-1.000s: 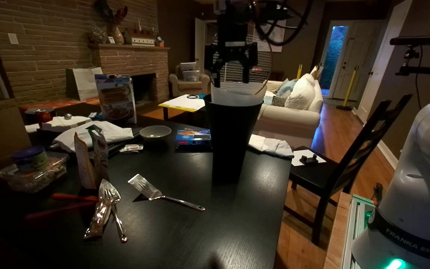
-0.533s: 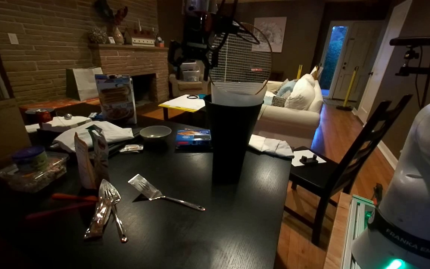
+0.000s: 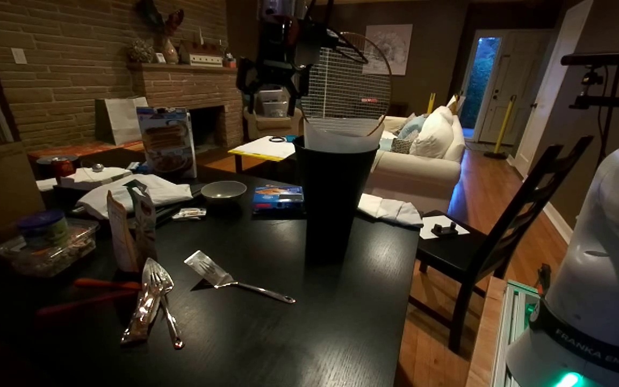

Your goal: Move the green and white sachet forward

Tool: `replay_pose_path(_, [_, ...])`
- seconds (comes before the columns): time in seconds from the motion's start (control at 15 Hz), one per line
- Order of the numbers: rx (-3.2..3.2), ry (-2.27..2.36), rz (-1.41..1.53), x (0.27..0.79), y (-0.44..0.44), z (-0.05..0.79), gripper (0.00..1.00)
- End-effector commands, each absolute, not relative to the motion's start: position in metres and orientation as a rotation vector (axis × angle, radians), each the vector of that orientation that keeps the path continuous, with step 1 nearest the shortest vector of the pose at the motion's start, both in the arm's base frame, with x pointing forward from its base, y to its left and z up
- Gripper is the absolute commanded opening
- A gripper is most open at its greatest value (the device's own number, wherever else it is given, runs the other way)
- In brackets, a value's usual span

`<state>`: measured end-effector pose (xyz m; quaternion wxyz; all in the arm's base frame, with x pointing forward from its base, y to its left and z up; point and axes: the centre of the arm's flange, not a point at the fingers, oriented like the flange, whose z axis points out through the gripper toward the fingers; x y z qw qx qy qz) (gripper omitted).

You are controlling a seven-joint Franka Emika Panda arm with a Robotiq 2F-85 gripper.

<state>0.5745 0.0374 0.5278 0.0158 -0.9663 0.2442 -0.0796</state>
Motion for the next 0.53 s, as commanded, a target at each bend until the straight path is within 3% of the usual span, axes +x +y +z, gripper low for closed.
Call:
replay_pose_path(0.0, [-3.014,0.711,-0.273,0.582,0.036,0.524,1.00])
replay_pose_path(0.47, [-3.057,0.117,-0.514,0.710,0.065,0.494,1.00])
